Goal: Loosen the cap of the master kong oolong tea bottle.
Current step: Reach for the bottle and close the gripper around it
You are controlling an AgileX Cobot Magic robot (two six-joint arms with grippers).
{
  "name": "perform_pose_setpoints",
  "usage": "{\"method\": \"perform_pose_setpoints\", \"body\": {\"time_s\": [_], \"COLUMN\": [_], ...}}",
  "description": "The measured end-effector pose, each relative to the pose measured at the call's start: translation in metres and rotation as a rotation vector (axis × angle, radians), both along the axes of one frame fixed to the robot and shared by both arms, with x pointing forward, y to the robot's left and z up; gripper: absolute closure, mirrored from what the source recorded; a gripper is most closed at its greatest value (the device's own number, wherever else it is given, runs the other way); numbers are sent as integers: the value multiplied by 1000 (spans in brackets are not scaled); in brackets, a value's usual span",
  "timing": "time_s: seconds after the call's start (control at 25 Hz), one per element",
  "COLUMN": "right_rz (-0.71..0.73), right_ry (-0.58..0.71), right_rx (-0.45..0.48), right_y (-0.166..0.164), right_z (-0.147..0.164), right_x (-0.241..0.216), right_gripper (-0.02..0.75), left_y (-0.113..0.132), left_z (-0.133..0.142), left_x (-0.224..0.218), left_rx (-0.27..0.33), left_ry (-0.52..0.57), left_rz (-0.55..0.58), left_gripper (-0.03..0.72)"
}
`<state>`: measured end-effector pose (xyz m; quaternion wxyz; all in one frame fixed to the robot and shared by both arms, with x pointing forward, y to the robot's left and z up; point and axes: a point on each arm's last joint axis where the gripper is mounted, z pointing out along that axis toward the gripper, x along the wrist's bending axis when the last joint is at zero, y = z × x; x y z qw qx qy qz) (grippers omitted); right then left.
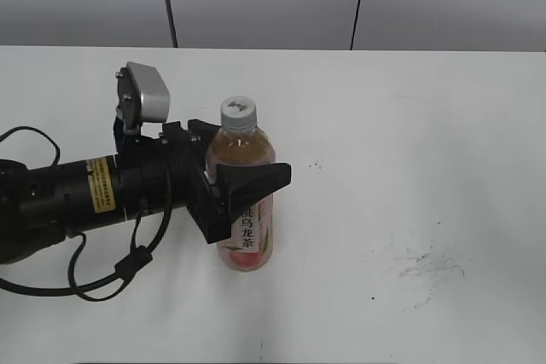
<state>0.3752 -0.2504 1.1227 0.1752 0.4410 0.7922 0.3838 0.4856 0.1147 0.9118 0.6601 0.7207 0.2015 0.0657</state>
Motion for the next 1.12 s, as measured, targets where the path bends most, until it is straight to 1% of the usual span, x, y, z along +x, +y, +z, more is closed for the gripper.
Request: {"method": "perform_pose_setpoints", "body": {"time_s": [0.08, 0.24, 0.36, 0.56, 0.64, 0.76, 0.88, 1.12], "right_rz": [50, 154, 192, 170, 164, 153, 141, 124], "right_ry": [66, 110, 154, 251, 264, 259, 293, 402], "right_rx": [-15, -50, -88, -168, -181, -161, -135, -143], "right_y": [8, 32, 54, 96, 116, 146, 171, 209], "right_z": [4, 24, 33, 41, 43, 50, 45, 17], "right_x": [27, 62, 85, 111, 120, 131, 135, 131], "right_gripper": [195, 214, 216, 216, 216, 216, 216, 216], "left_y": [0, 0, 0, 0, 0, 0, 0, 0], "left_z": [0, 0, 0, 0, 0, 0, 0, 0], "left_x": [0, 0, 0, 0, 0, 0, 0, 0], "left_rx": [0, -2, -1, -1, -1, -1, -1, -1], "left_ry": [0, -1, -2, -2, -2, -2, -2, -2], "left_rz": [-1, -1, -1, -1, -1, -1, -1, -1], "left_gripper": [241, 241, 241, 241, 241, 241, 241, 241]}}
